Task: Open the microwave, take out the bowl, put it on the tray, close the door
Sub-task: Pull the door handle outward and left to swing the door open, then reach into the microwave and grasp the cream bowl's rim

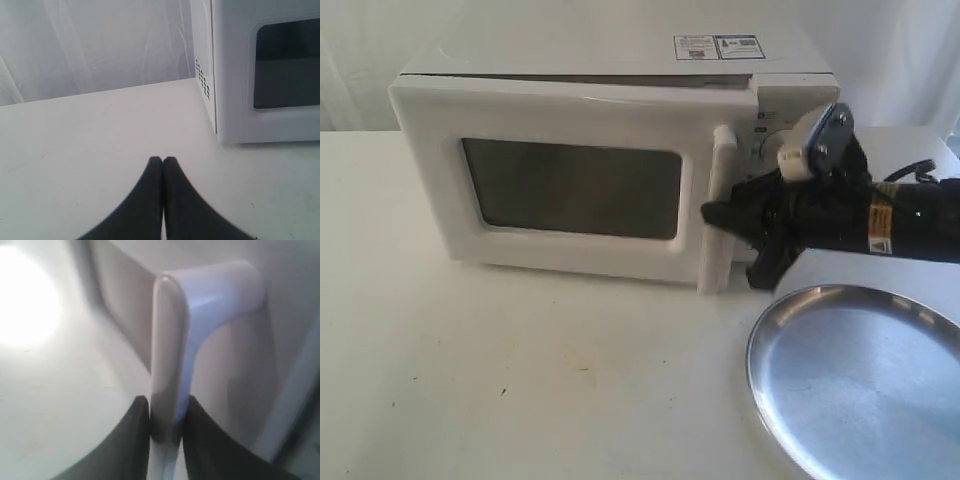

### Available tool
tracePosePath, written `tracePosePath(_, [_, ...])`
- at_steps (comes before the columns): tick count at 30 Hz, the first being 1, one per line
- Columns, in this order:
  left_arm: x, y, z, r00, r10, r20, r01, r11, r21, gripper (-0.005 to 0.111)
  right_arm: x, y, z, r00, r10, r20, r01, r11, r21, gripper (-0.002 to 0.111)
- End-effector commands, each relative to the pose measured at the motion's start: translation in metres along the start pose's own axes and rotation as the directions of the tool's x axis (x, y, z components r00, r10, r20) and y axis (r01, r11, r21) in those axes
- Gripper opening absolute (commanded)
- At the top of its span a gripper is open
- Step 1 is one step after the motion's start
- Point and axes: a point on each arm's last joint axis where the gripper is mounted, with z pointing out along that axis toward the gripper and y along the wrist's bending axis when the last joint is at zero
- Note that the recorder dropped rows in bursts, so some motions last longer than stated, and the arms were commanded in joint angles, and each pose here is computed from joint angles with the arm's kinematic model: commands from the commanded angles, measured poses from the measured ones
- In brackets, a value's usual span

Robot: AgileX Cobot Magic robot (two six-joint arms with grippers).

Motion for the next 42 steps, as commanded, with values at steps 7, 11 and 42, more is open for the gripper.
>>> tracePosePath(7, [-0.002, 0.0, 0.0, 1.0, -0.008, 0.01, 0.008, 1.0, 0.001, 0.0, -0.019, 0.045, -0.012, 0.983, -0.09, 0.157, 0.135, 0.943, -0.303, 0.0])
tracePosePath(11, [-0.002, 0.0, 0.0, 1.0, -0.008, 0.01, 0.008, 1.0, 0.001, 0.0, -0.02, 0.059, -0.027, 0.984, -0.091, 0.155, 0.134, 0.947, -0.292, 0.0])
tracePosePath(42, [-0.002, 0.0, 0.0, 1.0, -0.008, 0.01, 0.008, 1.0, 0.001, 0.0, -0.02, 0.05, 0.079, 0.999, 0.04, 0.007, -0.04, 0.998, 0.045, 0.0])
